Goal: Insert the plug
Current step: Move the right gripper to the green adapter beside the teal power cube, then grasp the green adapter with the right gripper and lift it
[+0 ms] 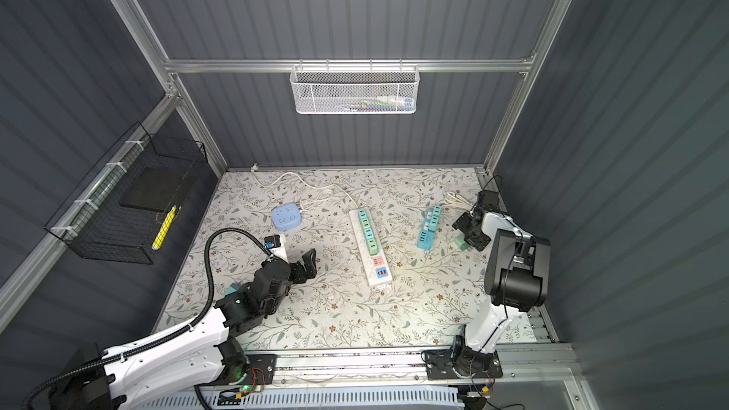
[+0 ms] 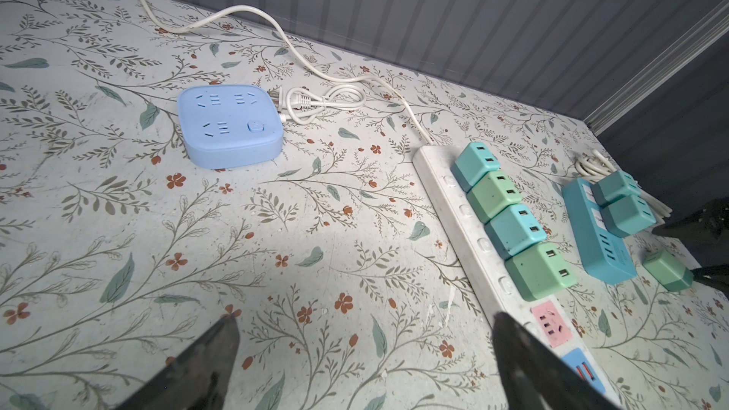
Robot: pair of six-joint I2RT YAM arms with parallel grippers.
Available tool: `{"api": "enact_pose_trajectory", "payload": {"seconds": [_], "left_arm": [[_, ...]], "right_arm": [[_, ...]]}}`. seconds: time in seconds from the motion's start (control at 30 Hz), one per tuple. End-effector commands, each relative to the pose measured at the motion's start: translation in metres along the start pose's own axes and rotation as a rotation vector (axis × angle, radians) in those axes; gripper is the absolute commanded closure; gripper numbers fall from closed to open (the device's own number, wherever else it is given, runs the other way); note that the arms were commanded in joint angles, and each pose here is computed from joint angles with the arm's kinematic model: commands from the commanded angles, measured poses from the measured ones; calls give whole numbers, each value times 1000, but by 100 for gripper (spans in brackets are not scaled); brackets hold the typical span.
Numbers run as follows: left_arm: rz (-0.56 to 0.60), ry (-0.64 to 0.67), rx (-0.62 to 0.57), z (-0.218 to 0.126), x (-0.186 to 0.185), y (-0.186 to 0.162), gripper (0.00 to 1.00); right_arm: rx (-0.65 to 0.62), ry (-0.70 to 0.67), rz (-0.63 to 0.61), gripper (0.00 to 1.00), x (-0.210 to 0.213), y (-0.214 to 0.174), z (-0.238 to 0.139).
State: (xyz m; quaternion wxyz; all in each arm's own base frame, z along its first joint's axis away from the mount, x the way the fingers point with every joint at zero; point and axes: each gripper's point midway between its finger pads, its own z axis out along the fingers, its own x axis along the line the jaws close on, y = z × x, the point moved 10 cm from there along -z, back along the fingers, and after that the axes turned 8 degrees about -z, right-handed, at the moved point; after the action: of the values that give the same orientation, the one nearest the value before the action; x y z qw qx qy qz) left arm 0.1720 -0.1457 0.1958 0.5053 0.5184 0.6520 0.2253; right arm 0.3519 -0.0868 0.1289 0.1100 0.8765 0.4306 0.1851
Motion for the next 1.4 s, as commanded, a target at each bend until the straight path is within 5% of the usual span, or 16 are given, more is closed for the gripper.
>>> {"api": "enact_pose_trajectory", "payload": {"seconds": [0.0,0.47,0.83,1.37], "left_arm": [[20,-13,1,0,-6,8,0],[29,-29,13,-2,-7,9,0],[34,-32,15,-3,-7,10,0],[45,-17,18,-2,-7,11,0]], "right_arm": [[16,50,0,19,1,-8,-1],[69,181,11,19,10,-37,-14],[76,-133,-130,23,3,-15,-17],[168,-114,-233,45,18,-14,6]]}}
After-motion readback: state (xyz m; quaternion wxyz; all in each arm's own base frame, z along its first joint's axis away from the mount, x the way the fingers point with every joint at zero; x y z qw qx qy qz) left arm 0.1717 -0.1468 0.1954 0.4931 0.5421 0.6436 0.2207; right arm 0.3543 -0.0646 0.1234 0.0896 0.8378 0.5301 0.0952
